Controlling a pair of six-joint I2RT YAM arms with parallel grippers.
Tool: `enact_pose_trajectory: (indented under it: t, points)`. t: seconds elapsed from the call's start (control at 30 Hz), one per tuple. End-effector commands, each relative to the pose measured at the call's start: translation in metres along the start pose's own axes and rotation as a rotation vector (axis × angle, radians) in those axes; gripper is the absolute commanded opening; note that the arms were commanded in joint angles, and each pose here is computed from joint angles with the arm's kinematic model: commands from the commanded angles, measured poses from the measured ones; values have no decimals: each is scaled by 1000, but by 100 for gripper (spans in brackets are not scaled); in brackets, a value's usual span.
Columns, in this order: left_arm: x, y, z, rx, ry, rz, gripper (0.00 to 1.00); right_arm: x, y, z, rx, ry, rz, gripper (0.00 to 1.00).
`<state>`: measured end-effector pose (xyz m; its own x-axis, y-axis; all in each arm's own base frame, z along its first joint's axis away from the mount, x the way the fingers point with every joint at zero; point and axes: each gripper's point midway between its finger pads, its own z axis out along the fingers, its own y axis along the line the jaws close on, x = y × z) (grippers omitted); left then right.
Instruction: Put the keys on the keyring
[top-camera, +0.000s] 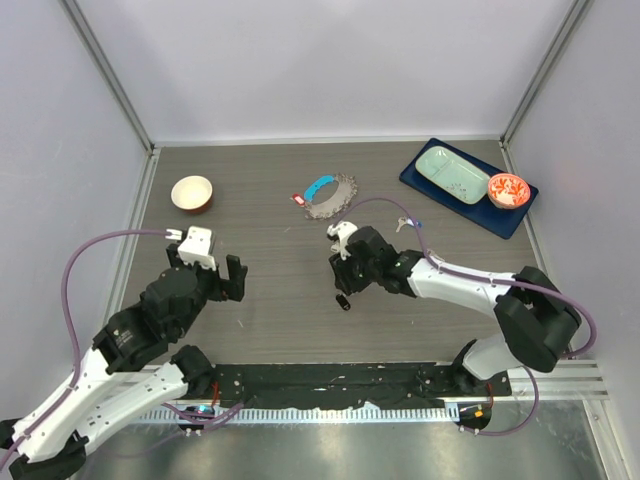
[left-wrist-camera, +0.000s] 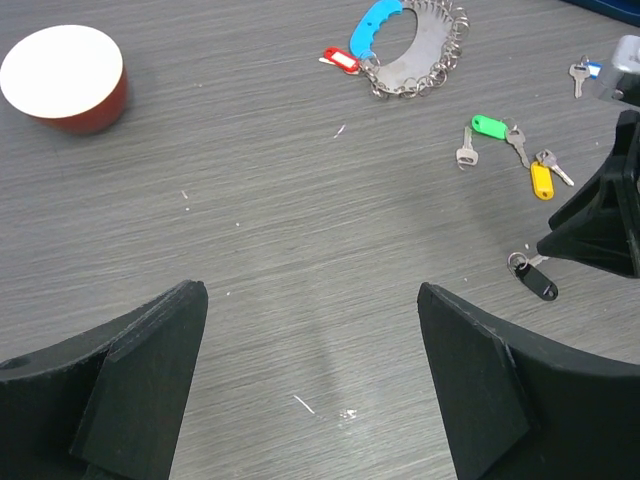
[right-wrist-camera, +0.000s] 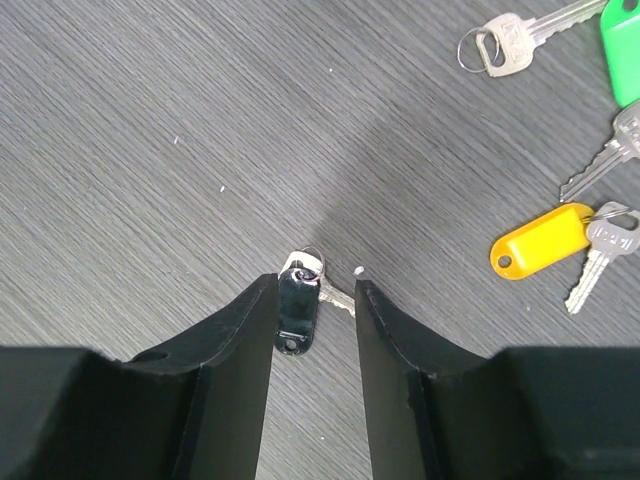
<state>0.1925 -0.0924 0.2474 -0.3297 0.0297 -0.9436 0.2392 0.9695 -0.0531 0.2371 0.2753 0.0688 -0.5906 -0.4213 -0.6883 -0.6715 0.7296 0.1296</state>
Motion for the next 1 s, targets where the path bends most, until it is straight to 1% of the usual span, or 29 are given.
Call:
enact_pose_trajectory:
  t: [0.0,0.1,0.13,0.27,0.3,0.5,0.7,0.97]
  points:
    - [-2,-7,6,29,-2,-15,90,-19,8,2,-104,5,95,42]
    - [1,-8,8,33,10,-17,90,-19,4,5,-140,39,138,39]
    - [1,-8,8,35,12,-15,90,-13,2,9,-139,69,147,39]
    - [2,-7,12,38,16,-30,90,-12,1,16,-152,118,148,37]
    - [2,-8,12,45,17,-32,90,-9,-1,17,-153,138,154,35]
    - [3,-6,13,49,16,-44,90,4,2,27,-191,225,169,34]
    - [3,-7,15,58,19,-53,90,14,1,33,-201,264,178,32]
    - [5,-7,18,71,25,-66,90,18,3,37,-221,277,172,30]
